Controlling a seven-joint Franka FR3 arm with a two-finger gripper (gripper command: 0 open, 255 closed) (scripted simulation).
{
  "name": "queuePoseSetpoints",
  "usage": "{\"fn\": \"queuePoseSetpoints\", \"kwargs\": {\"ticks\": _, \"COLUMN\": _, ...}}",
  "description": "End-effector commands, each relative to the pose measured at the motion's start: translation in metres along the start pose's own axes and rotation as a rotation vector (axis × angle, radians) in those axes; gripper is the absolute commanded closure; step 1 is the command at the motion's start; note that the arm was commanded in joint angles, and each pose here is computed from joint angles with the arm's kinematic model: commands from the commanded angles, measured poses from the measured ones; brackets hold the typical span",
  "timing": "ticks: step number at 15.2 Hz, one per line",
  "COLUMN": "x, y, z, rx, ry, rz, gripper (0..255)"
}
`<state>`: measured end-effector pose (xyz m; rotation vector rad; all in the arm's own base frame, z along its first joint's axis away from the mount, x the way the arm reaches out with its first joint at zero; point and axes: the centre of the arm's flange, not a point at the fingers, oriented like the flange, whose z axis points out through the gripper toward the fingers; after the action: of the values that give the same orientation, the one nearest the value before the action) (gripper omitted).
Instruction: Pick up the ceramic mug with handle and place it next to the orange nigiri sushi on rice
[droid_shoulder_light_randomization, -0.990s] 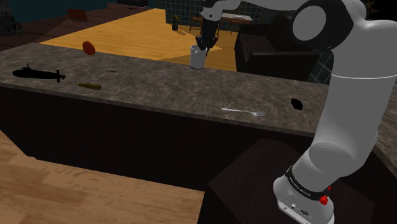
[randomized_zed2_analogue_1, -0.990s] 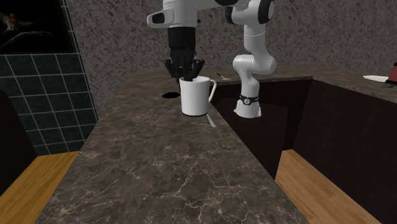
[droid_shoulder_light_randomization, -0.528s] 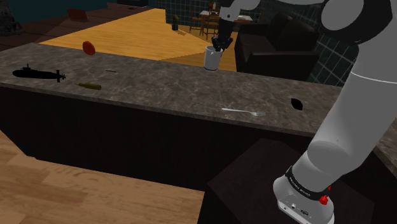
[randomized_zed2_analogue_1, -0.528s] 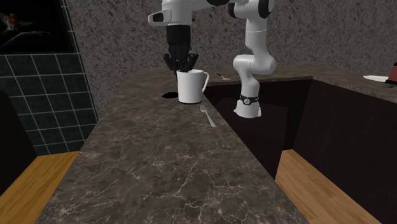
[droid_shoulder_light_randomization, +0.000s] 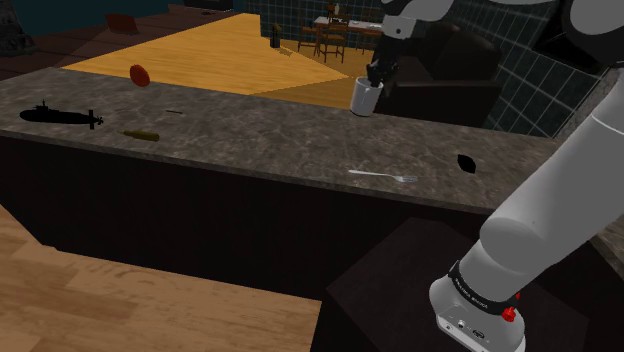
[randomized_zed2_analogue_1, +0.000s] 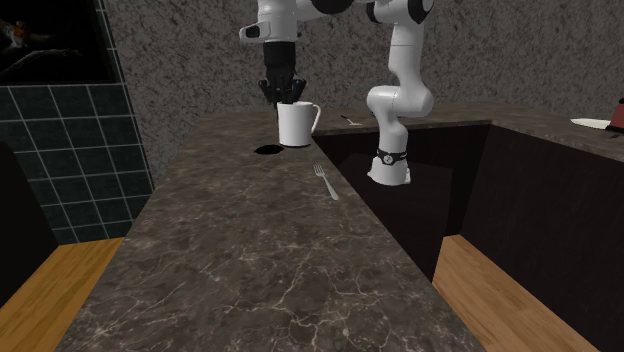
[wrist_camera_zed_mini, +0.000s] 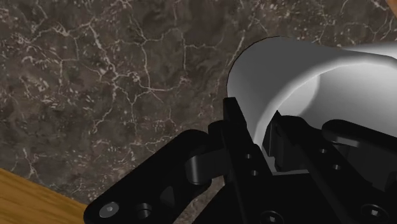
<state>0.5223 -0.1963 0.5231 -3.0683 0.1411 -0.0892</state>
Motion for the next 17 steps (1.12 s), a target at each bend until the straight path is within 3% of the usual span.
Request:
{"fn": "queuePoseSetpoints", "kwargs": {"ticks": 1, "x": -0.017, "y": 0.02, "z": -0.002, "rx": 0.0, "ry": 0.0, "rz": -0.001, "gripper": 255}}
{"fn": "queuePoseSetpoints", "kwargs": {"ticks": 17, "x": -0.17, "y": 0.163, "z": -0.022, "rx": 0.0, "ry": 0.0, "rz": -0.001, "gripper": 255}}
